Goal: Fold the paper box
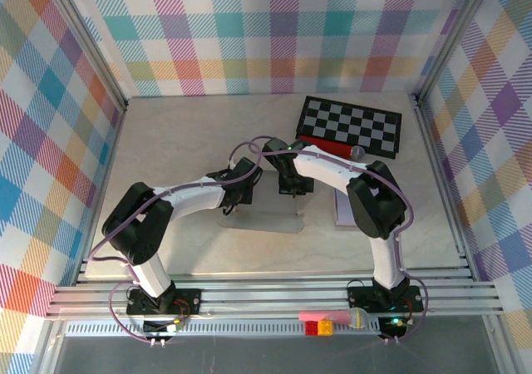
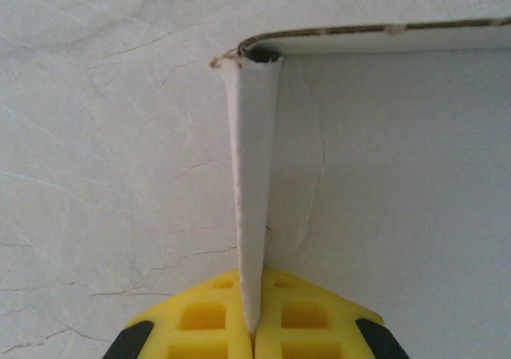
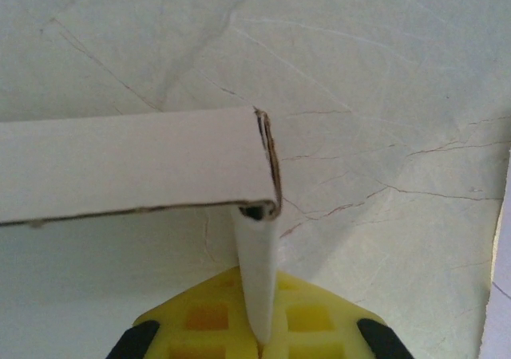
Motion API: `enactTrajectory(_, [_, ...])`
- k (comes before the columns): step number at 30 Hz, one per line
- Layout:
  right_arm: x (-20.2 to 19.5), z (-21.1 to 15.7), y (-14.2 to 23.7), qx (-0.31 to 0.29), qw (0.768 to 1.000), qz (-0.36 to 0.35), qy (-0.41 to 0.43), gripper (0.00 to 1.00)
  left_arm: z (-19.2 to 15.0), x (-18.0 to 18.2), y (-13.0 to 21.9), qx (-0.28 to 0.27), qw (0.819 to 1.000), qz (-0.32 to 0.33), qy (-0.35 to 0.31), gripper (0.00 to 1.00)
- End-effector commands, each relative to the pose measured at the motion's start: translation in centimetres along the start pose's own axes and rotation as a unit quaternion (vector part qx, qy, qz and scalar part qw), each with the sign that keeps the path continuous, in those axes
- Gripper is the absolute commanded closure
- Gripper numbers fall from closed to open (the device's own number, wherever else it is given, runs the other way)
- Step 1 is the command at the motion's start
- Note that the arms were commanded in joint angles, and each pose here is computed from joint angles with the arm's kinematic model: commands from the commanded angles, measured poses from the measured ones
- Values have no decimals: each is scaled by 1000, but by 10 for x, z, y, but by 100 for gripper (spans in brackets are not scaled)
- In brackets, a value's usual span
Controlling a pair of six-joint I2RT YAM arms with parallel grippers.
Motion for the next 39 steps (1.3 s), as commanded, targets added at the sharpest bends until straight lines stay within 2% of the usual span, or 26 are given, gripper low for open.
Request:
enactTrajectory(1, [-1, -1, 1, 17, 1000, -12, -7, 100, -4, 0, 0, -6, 1000, 10, -6, 93])
enactTrajectory(3, [-1, -1, 2, 17, 1000, -15, -9, 100, -1, 0, 8, -9, 1000, -6, -3, 79])
enactTrajectory(6, [-1, 0, 2, 22, 999, -16, -16, 100, 6, -1, 25, -10, 999, -37, 3, 65])
enactTrajectory(12, [-3, 0, 1, 44, 997, -32, -46, 100, 27, 1, 68, -5, 992, -116, 52, 45])
enactTrajectory(17, [-8, 0, -6, 76, 992, -25, -94, 100, 48, 18, 90, -9, 985, -137, 108, 45])
enactTrajectory(22, [-21, 0, -4, 124, 973, -23, -194, 100, 79, 62, 118, -42, 968, -141, 203, 49])
enactTrajectory(25, [-27, -3, -3, 161, 947, -5, -278, 100, 84, 84, 124, -46, 960, -141, 237, 50])
enactTrajectory(28, [-28, -11, -2, 196, 908, 16, -371, 100, 76, 99, 123, -35, 959, -124, 252, 51])
enactTrajectory(33, [-18, -29, -3, 279, 811, 14, -514, 100, 45, 104, 110, 16, 948, -150, 279, 56])
enactTrajectory(34, [-14, -31, -3, 289, 798, 14, -529, 100, 40, 102, 106, 29, 945, -160, 284, 57])
enactTrajectory(39, [12, -40, -3, 316, 755, 9, -575, 100, 11, 92, 78, 94, 923, -207, 310, 60])
Point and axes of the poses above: each hand's point on the last joint's axis, 136 mm out from that joint toward the fingers, its own y axis back along the fingers, its own x axis along the line the jaws close on, z = x × y, the point moved 10 cm from there along y, back along the fingers, and after that the axes turned 10 degrees about y, right-handed, at the moved point
